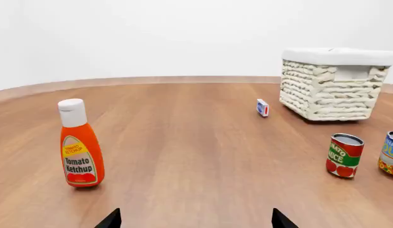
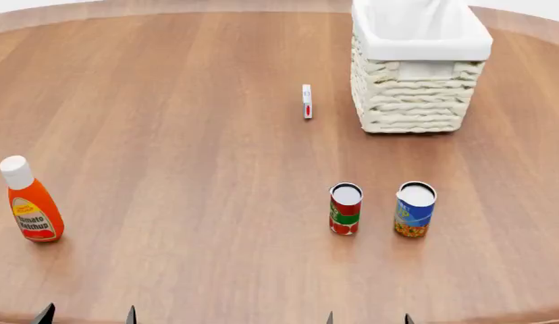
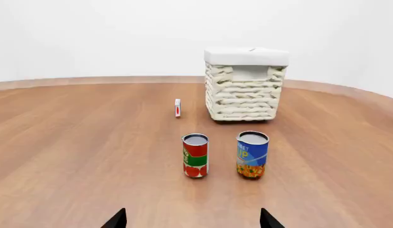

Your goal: Pick up the cream cheese box, and put it in the basket.

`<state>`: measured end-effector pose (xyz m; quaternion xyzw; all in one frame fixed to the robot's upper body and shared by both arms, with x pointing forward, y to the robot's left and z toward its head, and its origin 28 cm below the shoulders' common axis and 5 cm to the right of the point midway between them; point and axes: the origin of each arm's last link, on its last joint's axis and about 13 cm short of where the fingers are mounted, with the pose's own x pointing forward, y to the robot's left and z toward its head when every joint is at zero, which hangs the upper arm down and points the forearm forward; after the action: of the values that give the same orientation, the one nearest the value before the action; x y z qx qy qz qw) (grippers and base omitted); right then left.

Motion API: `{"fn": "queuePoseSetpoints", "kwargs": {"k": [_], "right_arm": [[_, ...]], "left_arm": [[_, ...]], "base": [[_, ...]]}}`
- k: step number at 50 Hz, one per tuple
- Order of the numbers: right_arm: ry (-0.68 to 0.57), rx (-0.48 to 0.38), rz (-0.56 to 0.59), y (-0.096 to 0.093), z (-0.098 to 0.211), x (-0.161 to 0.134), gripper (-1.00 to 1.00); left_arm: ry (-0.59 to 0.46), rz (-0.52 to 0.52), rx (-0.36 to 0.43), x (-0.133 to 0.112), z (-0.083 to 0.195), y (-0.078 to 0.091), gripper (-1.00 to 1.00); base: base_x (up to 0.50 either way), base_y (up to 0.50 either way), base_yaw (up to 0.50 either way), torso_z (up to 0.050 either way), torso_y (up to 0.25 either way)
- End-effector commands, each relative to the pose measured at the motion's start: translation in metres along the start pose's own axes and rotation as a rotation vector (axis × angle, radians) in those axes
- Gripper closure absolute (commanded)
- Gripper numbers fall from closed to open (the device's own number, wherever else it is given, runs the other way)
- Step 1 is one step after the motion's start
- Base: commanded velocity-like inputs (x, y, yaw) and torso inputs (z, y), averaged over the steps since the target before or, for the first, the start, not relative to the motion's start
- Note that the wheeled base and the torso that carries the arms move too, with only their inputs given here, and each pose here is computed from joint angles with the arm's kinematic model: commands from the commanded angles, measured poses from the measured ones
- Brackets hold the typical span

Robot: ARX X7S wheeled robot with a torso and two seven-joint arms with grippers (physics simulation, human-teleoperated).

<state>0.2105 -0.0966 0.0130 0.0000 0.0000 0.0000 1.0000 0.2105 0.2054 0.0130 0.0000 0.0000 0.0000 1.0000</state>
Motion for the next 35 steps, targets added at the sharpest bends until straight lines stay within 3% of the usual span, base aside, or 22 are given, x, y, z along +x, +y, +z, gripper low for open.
{"fn": "queuePoseSetpoints", "kwargs": {"k": [1, 2, 5, 29, 35], "right_arm": [[-0.001, -0.033, 0.0, 0.0001, -0.0014, 0.0018, -1.0], [-0.003, 0.018, 0.004, -0.0002, 0.0014, 0.0, -1.0], [-0.005, 0.027, 0.004, -0.0015, 0.004, -0.0004, -1.0], [-0.016, 0.036, 0.007, -0.0024, 0.0064, -0.0001, -1.0], [-0.038, 0.039, 0.076, -0.0011, 0.0054, -0.004, -1.0]], "left_arm": [[0.0, 0.0, 0.0, 0.0018, -0.0016, -0.0003, -1.0], [-0.001, 0.001, 0.002, 0.0001, 0.0002, 0.0, -1.0], [-0.006, 0.01, -0.004, 0.0005, 0.0028, 0.001, -1.0], [-0.011, -0.012, 0.007, 0.0, 0.0042, -0.0013, -1.0], [-0.006, -0.021, -0.007, -0.0004, 0.004, -0.0011, -1.0]], "base": [[0.0, 0.0, 0.0, 0.0, 0.0], [0.0, 0.0, 0.0, 0.0, 0.0], [0.0, 0.0, 0.0, 0.0, 0.0], [0.0, 0.0, 0.0, 0.0, 0.0], [0.0, 0.0, 0.0, 0.0, 0.0]]}}
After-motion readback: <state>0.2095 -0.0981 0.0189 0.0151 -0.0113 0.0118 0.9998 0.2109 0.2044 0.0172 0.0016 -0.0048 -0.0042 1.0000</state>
